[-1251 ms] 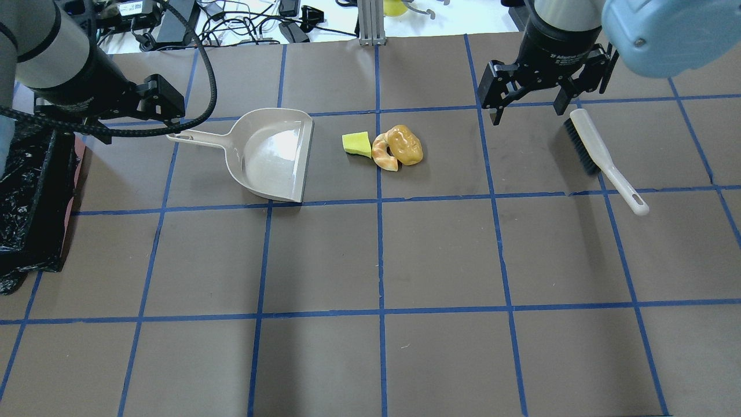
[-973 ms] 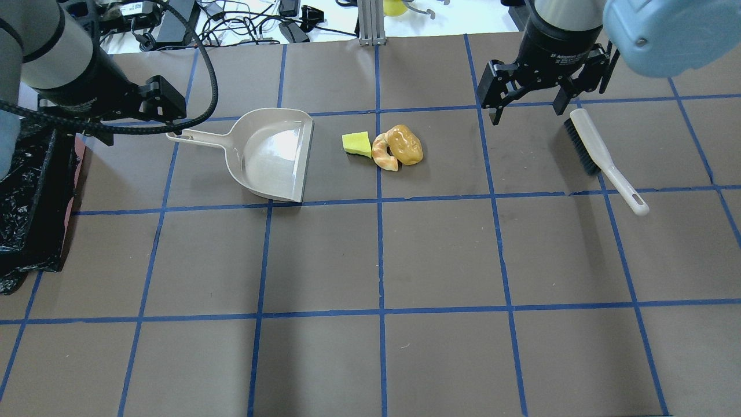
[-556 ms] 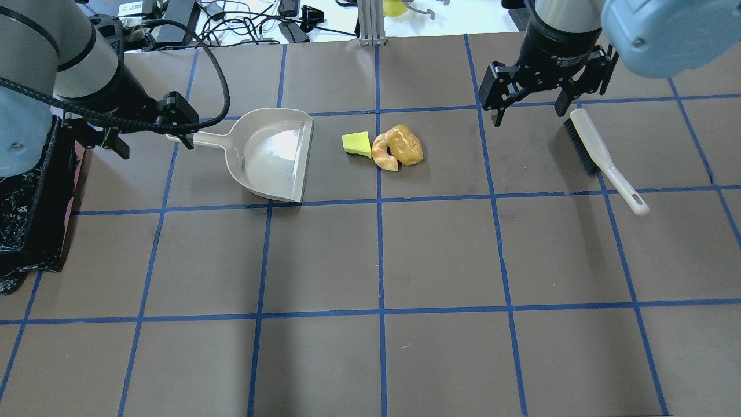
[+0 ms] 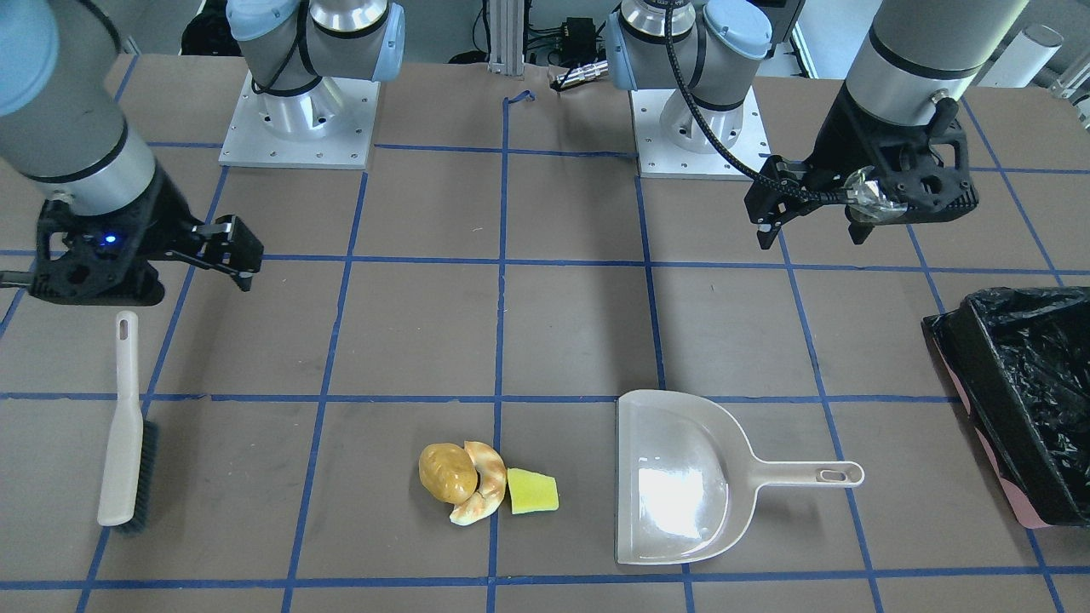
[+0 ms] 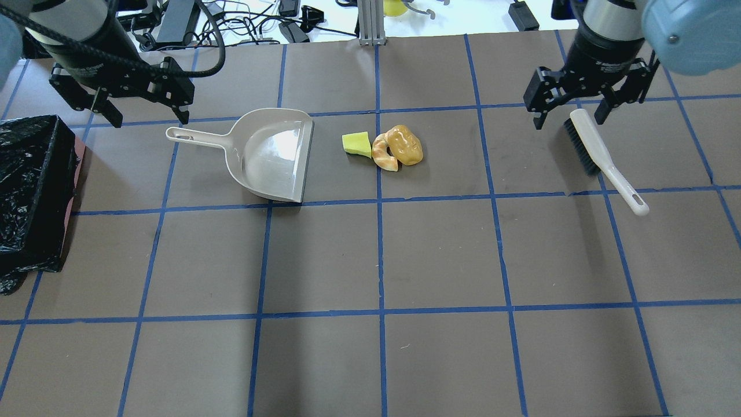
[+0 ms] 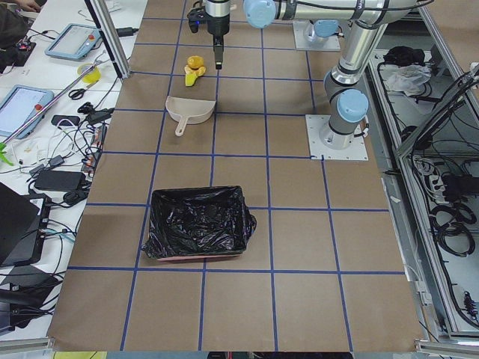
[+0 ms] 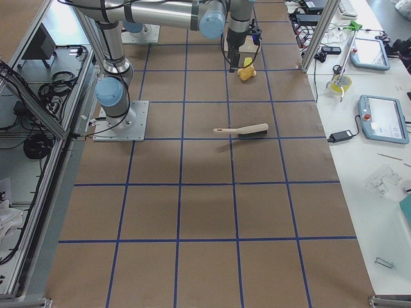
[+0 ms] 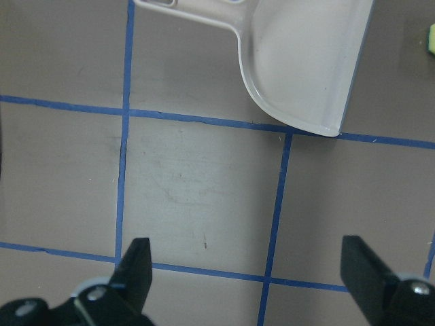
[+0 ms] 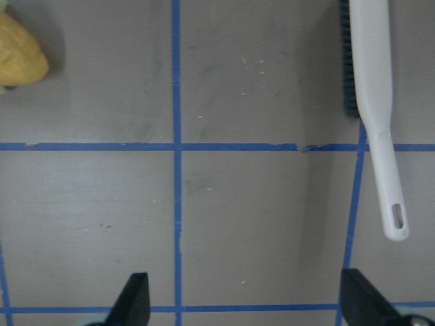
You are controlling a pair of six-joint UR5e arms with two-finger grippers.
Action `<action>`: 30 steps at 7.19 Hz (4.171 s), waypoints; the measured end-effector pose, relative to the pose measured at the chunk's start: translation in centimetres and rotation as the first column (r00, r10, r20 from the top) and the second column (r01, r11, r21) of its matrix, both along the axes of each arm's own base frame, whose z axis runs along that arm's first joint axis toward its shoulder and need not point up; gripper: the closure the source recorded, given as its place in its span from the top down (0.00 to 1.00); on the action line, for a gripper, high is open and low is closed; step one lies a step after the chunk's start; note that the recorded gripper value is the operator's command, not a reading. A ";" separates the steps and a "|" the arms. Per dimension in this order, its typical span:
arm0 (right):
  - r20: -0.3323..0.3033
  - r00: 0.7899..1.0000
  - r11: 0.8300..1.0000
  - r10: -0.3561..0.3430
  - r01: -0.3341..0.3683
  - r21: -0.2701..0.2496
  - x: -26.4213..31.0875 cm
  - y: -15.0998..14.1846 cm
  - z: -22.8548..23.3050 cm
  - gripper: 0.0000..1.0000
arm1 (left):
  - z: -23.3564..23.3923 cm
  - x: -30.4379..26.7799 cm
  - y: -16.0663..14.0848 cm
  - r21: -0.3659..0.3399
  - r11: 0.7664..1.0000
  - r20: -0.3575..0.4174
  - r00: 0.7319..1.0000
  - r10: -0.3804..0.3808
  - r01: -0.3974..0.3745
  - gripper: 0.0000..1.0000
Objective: Sweep and dump trash into bin
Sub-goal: 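Move the left gripper over the dustpan handle while the right reaches for the brush, then grasp the dustpan handle with the left gripper while the right gripper grasps the brush handle, then carry the brush with the right gripper to behind the yellow trash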
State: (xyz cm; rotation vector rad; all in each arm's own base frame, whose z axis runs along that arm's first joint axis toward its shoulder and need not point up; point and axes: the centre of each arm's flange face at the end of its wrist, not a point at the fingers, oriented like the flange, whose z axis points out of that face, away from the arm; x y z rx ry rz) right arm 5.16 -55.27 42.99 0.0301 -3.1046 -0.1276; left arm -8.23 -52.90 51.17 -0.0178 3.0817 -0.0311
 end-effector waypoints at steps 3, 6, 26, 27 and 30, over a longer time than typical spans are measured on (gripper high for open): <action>0.002 0.997 0.996 0.081 -0.081 0.040 -13.1 0.8 -5.7 1.00 | -3.0 -0.1 -5.9 -0.048 0.995 -0.042 0.995 -0.089 0.087 1.00; 0.001 0.978 0.978 0.207 -0.207 0.010 -15.9 2.4 -17.1 0.99 | -7.9 -0.2 -8.9 -0.060 0.990 -0.052 0.991 -0.127 0.124 1.00; -0.319 0.938 0.980 -0.135 0.174 0.096 19.6 -3.9 -15.4 0.00 | -25.5 6.1 -15.4 0.078 0.048 -0.023 0.050 -0.998 0.996 0.95; -0.327 0.937 0.981 -0.126 0.166 0.099 21.5 -3.3 -15.5 0.00 | -26.0 6.2 -15.4 0.088 0.033 -0.033 0.036 -0.999 0.996 0.95; -0.315 0.943 0.985 -0.103 0.141 0.098 24.2 -2.2 -15.8 0.00 | -27.1 6.4 -15.5 0.115 0.020 -0.052 0.027 -0.998 0.993 0.95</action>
